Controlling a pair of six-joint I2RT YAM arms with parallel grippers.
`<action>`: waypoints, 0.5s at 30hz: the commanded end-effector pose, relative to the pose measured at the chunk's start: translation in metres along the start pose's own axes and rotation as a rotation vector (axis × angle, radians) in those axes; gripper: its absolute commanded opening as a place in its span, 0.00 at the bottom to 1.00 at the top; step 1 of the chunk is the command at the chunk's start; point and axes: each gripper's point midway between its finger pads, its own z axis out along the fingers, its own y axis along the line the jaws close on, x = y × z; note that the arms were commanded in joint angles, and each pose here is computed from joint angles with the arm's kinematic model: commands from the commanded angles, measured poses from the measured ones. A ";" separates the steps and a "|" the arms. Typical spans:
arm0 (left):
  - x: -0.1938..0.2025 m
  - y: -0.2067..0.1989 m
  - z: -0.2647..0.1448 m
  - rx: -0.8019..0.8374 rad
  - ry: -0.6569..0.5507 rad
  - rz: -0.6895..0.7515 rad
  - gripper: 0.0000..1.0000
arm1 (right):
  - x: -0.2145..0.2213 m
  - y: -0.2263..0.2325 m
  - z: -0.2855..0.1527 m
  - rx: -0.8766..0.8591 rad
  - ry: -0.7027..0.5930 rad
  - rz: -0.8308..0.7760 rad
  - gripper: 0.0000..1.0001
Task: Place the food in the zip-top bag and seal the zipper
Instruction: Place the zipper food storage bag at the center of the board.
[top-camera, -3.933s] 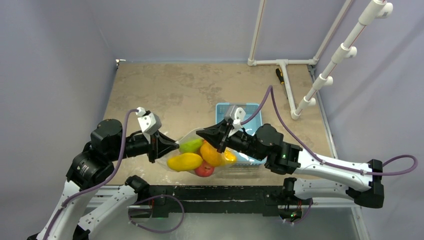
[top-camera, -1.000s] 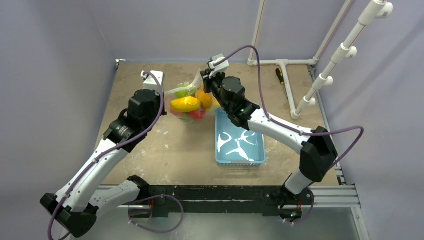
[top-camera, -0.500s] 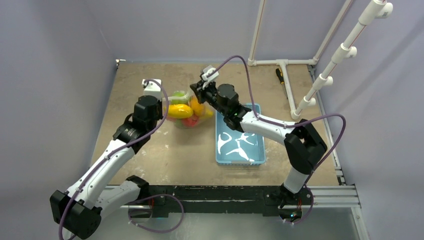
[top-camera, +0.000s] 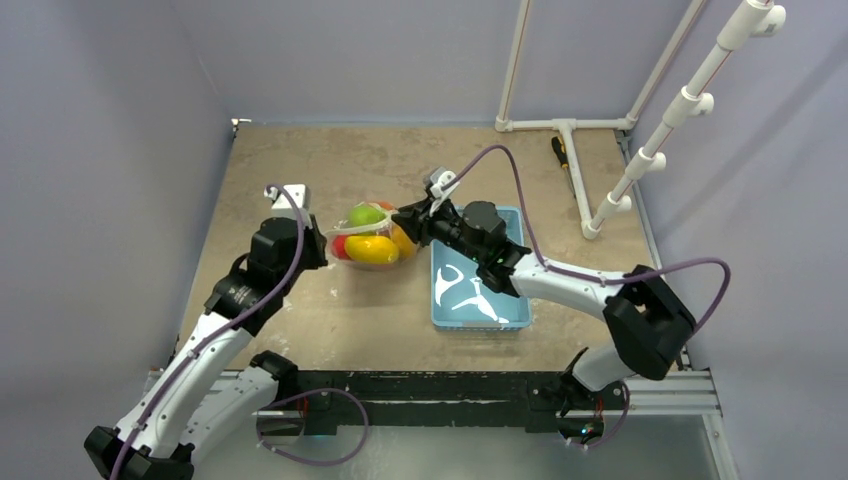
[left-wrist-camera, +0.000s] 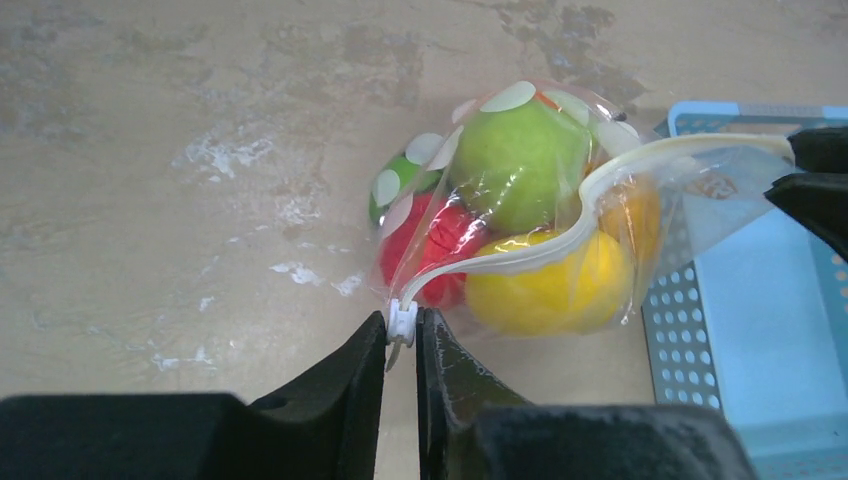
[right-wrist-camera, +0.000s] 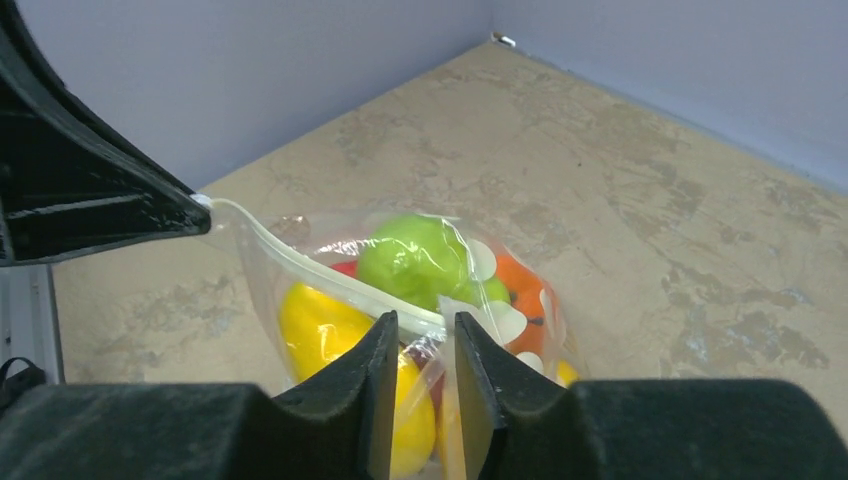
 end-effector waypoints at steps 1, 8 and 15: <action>0.015 -0.017 -0.009 0.092 0.071 -0.102 0.20 | -0.031 0.009 -0.020 -0.011 -0.079 0.021 0.34; 0.020 -0.032 -0.026 0.176 0.119 -0.165 0.52 | -0.045 0.006 -0.059 0.042 -0.110 0.060 0.60; 0.021 -0.032 -0.043 0.195 0.140 -0.178 0.90 | -0.089 0.007 -0.096 0.079 -0.215 0.110 0.71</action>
